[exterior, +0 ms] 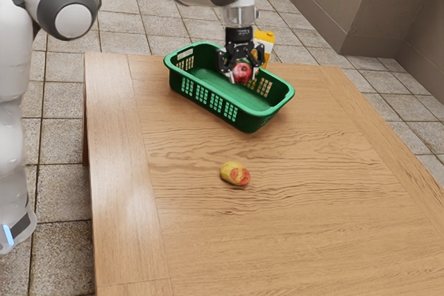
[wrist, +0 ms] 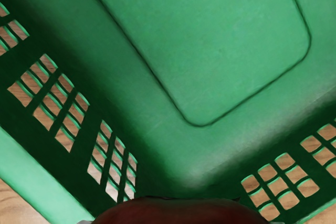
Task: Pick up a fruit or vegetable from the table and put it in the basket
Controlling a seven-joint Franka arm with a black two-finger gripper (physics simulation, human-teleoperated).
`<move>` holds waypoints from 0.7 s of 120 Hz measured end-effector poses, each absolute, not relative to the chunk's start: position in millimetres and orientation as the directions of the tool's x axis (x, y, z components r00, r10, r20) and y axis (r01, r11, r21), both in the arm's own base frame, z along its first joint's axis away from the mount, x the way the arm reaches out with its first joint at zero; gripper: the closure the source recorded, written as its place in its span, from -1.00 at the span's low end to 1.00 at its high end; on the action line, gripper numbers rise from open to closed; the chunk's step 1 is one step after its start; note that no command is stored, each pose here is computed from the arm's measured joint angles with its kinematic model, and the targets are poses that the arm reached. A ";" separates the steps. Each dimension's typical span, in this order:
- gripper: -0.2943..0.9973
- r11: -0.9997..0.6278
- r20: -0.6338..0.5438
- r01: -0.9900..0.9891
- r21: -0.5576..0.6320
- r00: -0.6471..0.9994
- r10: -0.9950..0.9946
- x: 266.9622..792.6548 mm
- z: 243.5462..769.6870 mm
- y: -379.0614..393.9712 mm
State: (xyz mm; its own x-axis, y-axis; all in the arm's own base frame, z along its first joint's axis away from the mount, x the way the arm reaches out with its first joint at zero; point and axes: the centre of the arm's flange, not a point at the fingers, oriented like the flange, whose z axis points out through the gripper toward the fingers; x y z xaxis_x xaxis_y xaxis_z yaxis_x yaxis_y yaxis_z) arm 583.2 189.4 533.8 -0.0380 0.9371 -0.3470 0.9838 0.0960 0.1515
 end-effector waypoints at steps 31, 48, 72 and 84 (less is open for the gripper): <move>-0.02 0.154 -0.345 0.977 0.147 -0.096 0.934 579.0 529.0 222.3; -0.36 0.193 -0.402 0.966 0.170 -0.111 0.909 576.3 527.3 238.0; -0.50 0.153 -0.388 0.954 0.260 -0.042 0.921 572.0 578.6 216.7; -0.52 -0.086 -0.269 0.926 0.369 0.195 0.943 543.2 749.1 38.1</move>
